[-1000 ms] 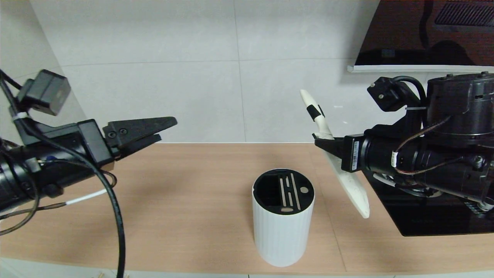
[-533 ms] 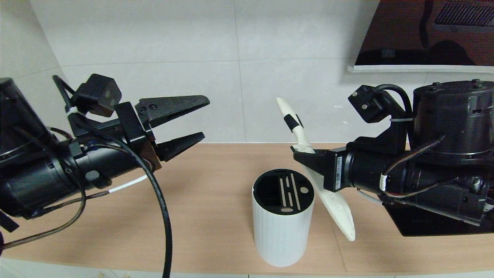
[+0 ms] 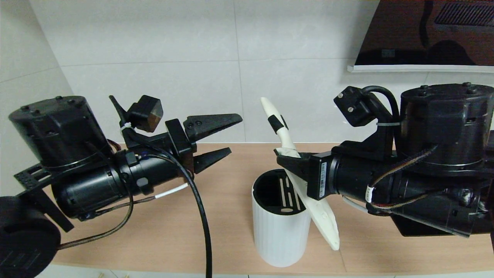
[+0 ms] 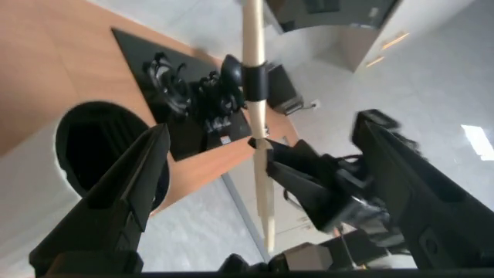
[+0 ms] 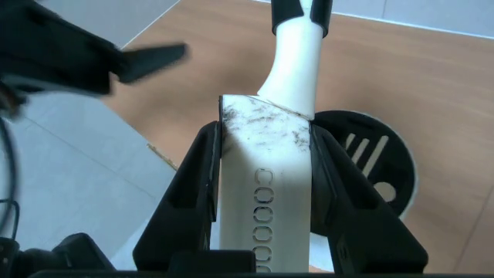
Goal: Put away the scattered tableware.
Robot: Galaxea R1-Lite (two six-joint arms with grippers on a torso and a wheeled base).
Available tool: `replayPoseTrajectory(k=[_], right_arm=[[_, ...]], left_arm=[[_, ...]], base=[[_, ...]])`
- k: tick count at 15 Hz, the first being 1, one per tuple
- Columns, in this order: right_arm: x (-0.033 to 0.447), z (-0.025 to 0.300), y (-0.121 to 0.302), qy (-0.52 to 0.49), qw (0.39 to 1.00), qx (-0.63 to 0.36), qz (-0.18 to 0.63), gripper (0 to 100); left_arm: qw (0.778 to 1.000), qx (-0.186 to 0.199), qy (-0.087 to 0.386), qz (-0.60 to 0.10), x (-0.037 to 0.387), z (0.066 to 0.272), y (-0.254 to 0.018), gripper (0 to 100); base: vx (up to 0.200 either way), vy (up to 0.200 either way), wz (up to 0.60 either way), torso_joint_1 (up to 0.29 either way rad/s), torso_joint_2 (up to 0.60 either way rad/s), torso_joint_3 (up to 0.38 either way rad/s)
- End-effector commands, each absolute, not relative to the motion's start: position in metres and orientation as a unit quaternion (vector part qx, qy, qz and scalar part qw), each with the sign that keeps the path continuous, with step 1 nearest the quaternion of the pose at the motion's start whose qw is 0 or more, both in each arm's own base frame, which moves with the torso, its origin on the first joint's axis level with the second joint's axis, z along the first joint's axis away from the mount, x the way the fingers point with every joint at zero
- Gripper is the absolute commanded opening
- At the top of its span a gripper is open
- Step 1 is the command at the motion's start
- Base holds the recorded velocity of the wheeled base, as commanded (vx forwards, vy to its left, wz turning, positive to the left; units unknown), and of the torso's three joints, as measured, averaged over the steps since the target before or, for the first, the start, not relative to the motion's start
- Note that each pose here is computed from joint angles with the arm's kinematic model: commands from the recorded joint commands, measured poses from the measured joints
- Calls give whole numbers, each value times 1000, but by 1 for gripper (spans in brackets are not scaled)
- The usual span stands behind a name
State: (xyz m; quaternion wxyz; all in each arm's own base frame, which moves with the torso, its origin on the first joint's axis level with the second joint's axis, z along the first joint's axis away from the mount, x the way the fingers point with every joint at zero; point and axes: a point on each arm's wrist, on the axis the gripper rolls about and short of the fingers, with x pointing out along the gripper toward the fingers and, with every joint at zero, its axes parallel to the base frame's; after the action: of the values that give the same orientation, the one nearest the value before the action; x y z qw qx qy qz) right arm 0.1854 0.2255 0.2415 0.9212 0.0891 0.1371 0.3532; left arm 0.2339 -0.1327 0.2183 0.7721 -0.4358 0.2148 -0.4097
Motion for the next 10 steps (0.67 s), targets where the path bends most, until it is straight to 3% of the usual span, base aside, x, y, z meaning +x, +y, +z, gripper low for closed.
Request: replayPoseTrajectory(k=[1,10], right_arm=[[185,236,232,146,918,86,359,0],[174,227,249,167,904,93,382,0]], left_arm=[[768,-434,228,-413,235,213,-141,100],[758,-429,227,-436,234,200,-157,100]], base=[[0,0,0,0,0,0],[0,0,0,0,0,0]])
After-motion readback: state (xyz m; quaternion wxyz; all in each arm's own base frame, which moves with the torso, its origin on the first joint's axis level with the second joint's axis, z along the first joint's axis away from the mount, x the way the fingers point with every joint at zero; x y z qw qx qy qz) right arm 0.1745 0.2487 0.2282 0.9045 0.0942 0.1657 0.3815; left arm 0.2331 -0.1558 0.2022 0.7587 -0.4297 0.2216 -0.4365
